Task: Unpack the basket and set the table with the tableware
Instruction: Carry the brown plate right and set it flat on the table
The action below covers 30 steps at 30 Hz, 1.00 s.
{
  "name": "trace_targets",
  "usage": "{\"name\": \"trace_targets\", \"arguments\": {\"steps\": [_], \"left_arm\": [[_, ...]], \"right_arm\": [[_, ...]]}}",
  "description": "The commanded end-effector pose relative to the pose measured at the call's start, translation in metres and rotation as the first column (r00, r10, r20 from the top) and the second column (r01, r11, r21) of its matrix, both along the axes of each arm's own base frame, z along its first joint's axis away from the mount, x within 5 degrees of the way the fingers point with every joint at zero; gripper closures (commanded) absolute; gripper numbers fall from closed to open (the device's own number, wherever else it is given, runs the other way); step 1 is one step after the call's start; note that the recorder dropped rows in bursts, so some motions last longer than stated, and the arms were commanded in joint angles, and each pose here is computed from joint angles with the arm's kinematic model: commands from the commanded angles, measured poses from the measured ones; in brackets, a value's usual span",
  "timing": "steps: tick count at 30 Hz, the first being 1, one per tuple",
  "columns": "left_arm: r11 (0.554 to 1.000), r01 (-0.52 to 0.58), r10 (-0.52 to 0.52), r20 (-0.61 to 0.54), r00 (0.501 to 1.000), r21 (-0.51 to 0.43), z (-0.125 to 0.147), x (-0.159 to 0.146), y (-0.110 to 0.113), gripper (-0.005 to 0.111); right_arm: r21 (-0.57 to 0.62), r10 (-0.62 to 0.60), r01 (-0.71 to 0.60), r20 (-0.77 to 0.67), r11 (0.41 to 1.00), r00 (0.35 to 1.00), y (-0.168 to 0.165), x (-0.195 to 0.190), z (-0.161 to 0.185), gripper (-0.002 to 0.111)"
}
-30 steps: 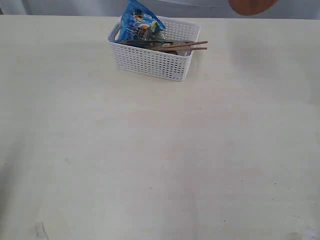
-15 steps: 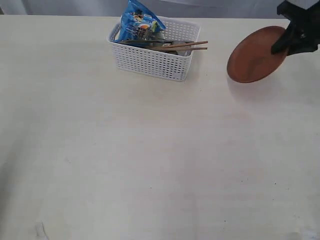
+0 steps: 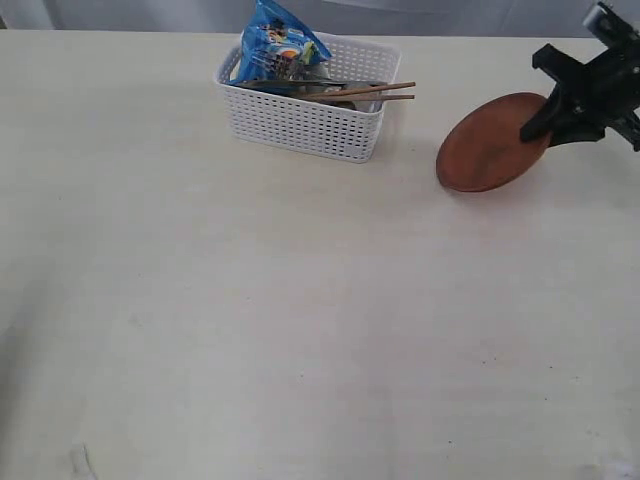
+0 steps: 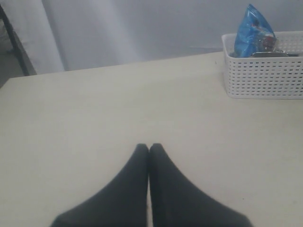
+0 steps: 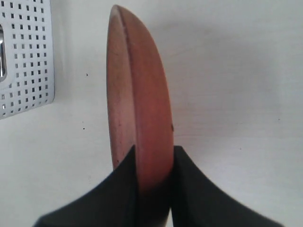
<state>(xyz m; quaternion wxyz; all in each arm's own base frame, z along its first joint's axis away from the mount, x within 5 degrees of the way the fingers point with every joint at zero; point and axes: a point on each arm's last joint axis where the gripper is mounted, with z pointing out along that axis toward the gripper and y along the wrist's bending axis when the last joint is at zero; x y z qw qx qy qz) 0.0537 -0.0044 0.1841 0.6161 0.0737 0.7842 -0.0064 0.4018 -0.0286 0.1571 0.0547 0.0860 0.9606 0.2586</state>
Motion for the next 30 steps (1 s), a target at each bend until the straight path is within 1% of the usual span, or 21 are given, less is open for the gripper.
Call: {"name": "trace_targets", "arguments": {"steps": [1, 3, 5, 6, 10, 16, 18, 20, 22, 25, 28, 30], "left_arm": [[1.0, 0.007, -0.007, 0.001, 1.0, -0.009, -0.001, 0.0, -0.001, 0.107], [1.0, 0.007, -0.007, 0.001, 1.0, -0.009, -0.001, 0.0, -0.001, 0.107], [1.0, 0.007, -0.007, 0.001, 1.0, -0.009, -0.001, 0.0, -0.001, 0.107], [1.0, 0.007, -0.007, 0.001, 1.0, -0.009, -0.001, 0.0, -0.001, 0.107], [1.0, 0.007, -0.007, 0.001, 1.0, -0.009, -0.001, 0.0, -0.001, 0.107], [1.0, 0.007, -0.007, 0.001, 1.0, -0.009, -0.001, 0.0, -0.001, 0.107], [1.0, 0.007, -0.007, 0.001, 1.0, -0.009, -0.001, 0.0, -0.001, 0.107], [1.0, 0.007, -0.007, 0.001, 1.0, -0.009, -0.001, 0.0, -0.001, 0.107], [1.0, 0.007, -0.007, 0.001, 1.0, -0.009, -0.001, 0.0, -0.001, 0.107], [1.0, 0.007, -0.007, 0.001, 1.0, -0.009, -0.001, 0.0, -0.001, 0.107], [1.0, 0.007, -0.007, 0.001, 1.0, -0.009, -0.001, 0.0, -0.001, 0.107], [1.0, 0.007, -0.007, 0.001, 1.0, -0.009, -0.001, 0.0, -0.001, 0.107]], "right_arm": [[-0.04, 0.028, -0.027, 0.009, 0.999, 1.0, -0.002, 0.001, -0.006, 0.094], [-0.045, 0.027, -0.027, 0.009, 0.999, 1.0, -0.003, 0.001, -0.006, 0.074], [-0.048, 0.028, -0.027, 0.011, 0.999, 1.0, -0.003, 0.001, -0.005, 0.06], [-0.054, 0.032, -0.031, 0.01, 0.998, 0.999, -0.003, 0.0, -0.005, 0.057], [-0.088, 0.054, -0.054, 0.004, 0.995, 0.999, -0.006, -0.001, -0.006, 0.056], [-0.172, 0.091, -0.091, -0.004, 0.981, 0.996, -0.012, -0.004, -0.004, 0.056], [-0.189, 0.096, -0.091, 0.016, 0.978, 0.995, -0.014, -0.002, 0.002, 0.056], [-0.208, 0.105, -0.091, 0.057, 0.974, 0.993, -0.014, 0.002, 0.015, 0.056], [-0.228, 0.155, -0.124, 0.126, 0.966, 0.98, -0.01, 0.007, 0.034, 0.056], [-0.284, 0.281, -0.208, 0.244, 0.936, 0.928, 0.009, 0.015, 0.068, 0.056], [-0.354, 0.417, -0.293, 0.356, 0.888, 0.836, 0.041, 0.019, 0.104, 0.056], [-0.396, 0.492, -0.334, 0.417, 0.855, 0.765, 0.07, 0.019, 0.125, 0.056]]}}
